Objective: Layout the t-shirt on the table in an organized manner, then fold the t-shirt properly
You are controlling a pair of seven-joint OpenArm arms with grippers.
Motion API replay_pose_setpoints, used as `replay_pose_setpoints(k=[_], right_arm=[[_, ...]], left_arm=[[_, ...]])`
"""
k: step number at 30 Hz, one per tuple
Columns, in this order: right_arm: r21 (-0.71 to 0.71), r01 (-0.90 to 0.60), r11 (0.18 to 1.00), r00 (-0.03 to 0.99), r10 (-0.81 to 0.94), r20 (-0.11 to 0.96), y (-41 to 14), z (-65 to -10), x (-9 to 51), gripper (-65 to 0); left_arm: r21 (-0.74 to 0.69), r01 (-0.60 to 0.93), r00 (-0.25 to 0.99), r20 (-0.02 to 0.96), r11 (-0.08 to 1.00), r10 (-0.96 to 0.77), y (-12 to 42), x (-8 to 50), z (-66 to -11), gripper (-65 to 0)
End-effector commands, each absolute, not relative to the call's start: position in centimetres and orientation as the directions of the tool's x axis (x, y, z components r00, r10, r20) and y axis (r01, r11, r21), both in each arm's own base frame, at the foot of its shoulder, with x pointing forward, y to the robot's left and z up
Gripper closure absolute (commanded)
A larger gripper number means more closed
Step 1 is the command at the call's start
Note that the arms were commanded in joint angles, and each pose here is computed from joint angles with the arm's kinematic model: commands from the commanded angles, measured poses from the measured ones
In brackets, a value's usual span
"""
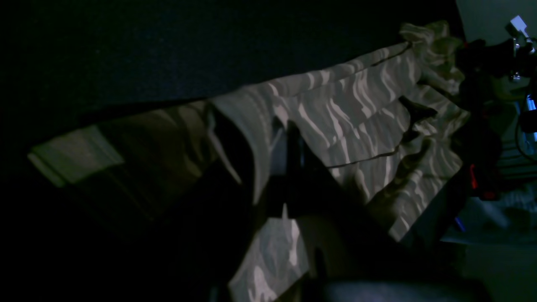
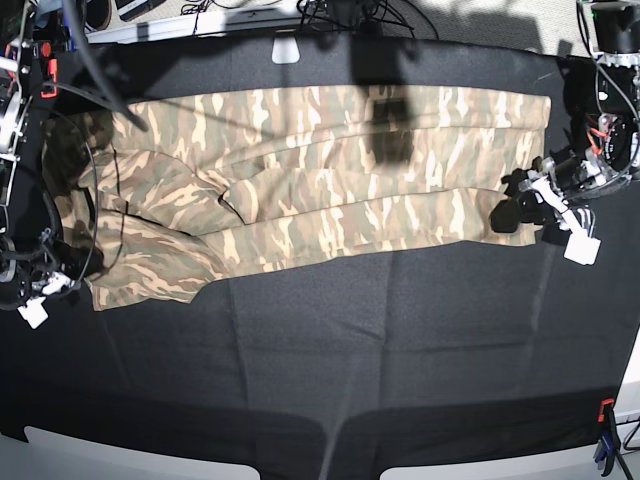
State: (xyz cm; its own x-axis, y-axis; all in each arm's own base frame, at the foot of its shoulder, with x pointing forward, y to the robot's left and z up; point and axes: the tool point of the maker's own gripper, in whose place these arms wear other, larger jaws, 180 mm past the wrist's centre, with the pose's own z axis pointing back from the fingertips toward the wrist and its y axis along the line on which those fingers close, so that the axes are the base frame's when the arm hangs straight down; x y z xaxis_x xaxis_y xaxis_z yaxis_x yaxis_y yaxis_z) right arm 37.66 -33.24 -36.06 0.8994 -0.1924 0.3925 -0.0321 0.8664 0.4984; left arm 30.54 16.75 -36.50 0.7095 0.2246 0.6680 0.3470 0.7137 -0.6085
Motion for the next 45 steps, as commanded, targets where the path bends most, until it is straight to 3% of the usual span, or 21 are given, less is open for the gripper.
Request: replay_pose_setpoints(k=[1, 14, 25, 30, 39, 45], right_arm=[[0.496, -0.07, 0.866, 0.856, -0.203, 0.476, -34.1, -33.2, 39.4, 0.0], [0.345, -0.281, 0.896, 0.801, 0.021, 0.598, -31.4, -31.2, 39.3, 0.0], [0.312, -0.419, 0.853, 0.742, 0.124, 0.659, -25.5, -32.6, 35.9, 0.0], [0.297, -0.379, 0.876, 0.684, 0.049, 0.728, -24.5, -32.2, 34.7, 0.0], [0.203, -0.173, 0.964, 0.547, -0.078, 0.834, -28.4, -28.8, 33.4, 0.0], [0.179, -0.114, 0.977, 0.57, -0.083, 0.817, -29.9, -29.8, 30.4, 0.0]], left_arm=[[-0.592, 0.379, 0.663, 0.71, 0.712, 0.237, 17.3, 31.6, -34.7, 0.0], [-0.592, 0.378, 0.664, 0.709, 0.712, 0.237, 17.3, 31.6, -34.7, 0.0], [-0.558, 0.375, 0.681, 0.707, 0.74, 0.188, 17.6, 31.3, -35.6, 0.0], [-0.55, 0.37, 0.69, 0.702, 0.749, 0.175, 17.7, 31.0, -36.0, 0.0], [-0.545, 0.371, 0.691, 0.703, 0.752, 0.168, 17.7, 31.0, -36.1, 0.0], [-0.413, 0.461, 0.625, 0.779, 0.785, 0.043, 16.8, 30.4, -34.1, 0.0]])
